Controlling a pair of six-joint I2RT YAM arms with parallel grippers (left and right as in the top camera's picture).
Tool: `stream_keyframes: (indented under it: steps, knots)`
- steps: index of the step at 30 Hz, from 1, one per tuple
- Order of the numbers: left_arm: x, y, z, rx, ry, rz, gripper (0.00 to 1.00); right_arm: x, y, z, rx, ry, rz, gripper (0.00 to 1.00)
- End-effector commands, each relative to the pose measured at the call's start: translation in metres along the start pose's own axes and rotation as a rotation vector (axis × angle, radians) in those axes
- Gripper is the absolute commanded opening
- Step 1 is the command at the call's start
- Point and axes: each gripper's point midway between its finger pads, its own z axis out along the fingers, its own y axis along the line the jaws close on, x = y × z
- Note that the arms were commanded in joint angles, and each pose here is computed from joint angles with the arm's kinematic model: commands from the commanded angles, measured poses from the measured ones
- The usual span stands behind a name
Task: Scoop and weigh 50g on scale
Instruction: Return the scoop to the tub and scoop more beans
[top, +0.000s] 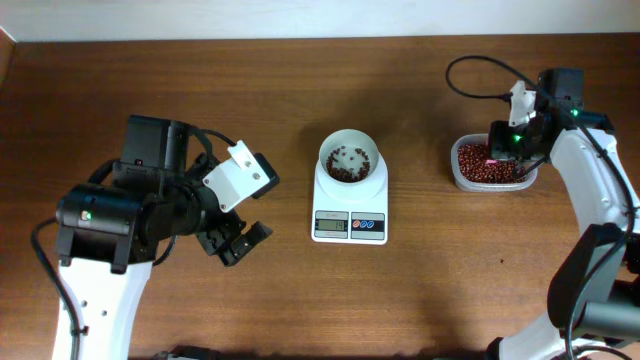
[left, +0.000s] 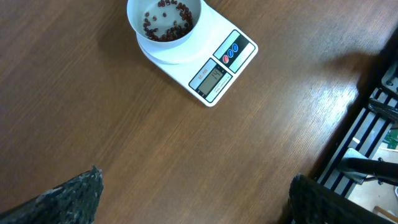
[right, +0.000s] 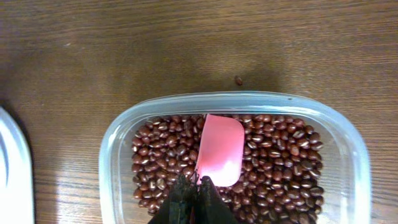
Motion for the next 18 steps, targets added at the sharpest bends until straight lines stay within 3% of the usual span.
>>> stream_keyframes:
  steps: [1, 8, 18]
  knots:
    - [-0.002, 0.001, -0.002, -0.006, -0.009, 0.021, 0.99, 0.004, 0.011, 0.016, -0.089, 0.032, 0.002, 0.04]
    - [-0.002, 0.001, -0.002, -0.006, -0.009, 0.021, 0.99, 0.006, 0.024, 0.018, -0.285, 0.040, 0.066, 0.04]
    - [-0.002, 0.001, -0.002, -0.006, -0.009, 0.021, 0.99, 0.006, -0.027, -0.025, -0.549, -0.048, 0.336, 0.04]
